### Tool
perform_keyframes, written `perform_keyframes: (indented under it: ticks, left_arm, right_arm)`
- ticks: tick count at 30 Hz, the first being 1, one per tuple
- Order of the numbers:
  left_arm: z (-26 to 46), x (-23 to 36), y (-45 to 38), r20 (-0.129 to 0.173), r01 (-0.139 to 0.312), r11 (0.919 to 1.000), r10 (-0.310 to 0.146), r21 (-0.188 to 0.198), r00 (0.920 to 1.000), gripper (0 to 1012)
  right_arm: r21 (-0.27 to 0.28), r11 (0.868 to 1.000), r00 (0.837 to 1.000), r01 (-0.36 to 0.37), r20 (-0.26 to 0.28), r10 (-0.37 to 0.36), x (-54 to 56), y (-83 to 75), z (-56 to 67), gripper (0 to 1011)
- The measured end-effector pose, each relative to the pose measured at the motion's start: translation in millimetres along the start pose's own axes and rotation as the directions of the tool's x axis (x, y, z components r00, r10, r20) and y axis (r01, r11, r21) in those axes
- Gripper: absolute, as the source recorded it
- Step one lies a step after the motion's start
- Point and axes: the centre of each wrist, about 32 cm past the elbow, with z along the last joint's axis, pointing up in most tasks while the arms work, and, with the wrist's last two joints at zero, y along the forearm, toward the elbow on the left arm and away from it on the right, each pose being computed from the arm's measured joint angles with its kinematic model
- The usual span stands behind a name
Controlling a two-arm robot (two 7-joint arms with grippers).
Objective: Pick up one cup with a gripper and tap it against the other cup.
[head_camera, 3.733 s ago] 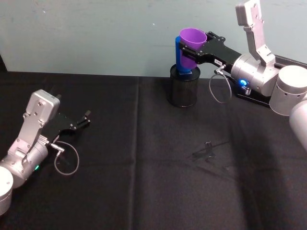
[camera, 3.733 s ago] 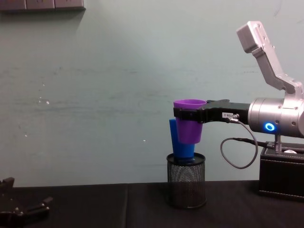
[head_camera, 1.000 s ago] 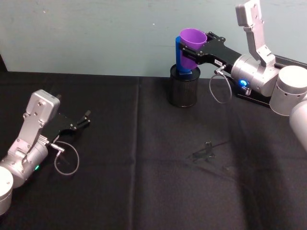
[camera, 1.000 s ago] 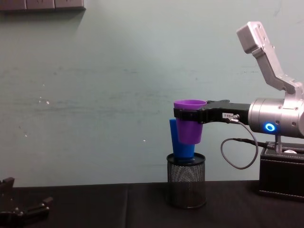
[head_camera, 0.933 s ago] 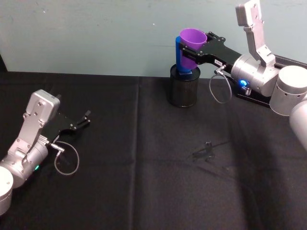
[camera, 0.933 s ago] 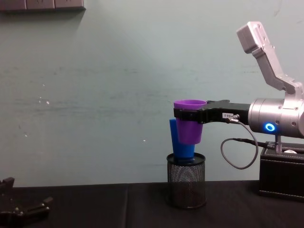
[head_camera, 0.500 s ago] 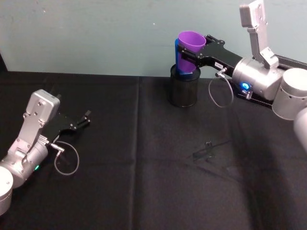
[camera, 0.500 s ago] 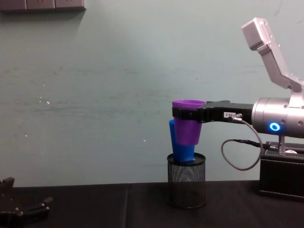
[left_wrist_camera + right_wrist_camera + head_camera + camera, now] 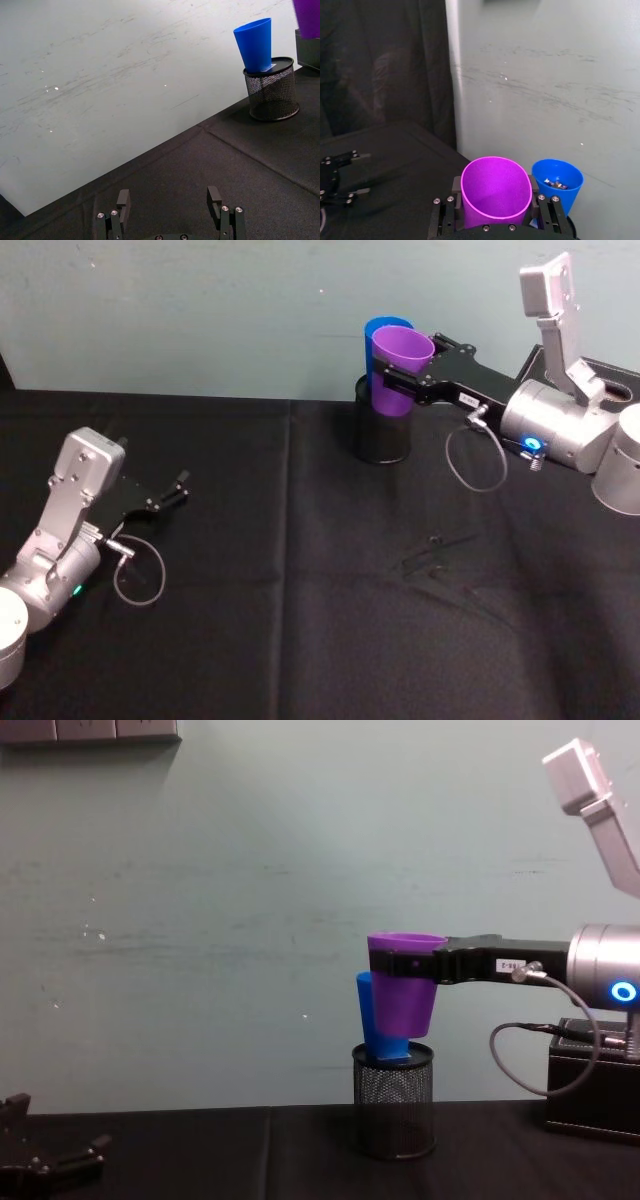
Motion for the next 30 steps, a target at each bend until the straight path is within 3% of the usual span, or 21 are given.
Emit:
perform_keyframes:
  ticks: [11,30]
  left_arm:
    - [0.0,0.0,0.0,0.000,0.000,1.0000,0.000,0.000,1.0000,1005]
    - [0.0,0.0,0.0,0.000,0.000,1.0000,0.000,0.000,1.0000,1005]
  right_arm:
    - [0.003,1.000,0.999,-0.029,0.014,0.029,-6.9,-19.8,7.0,741]
    - [-0.027,0.998,0.998,-0.056,0.028,0.057,-13.1,-34.7,5.7,741]
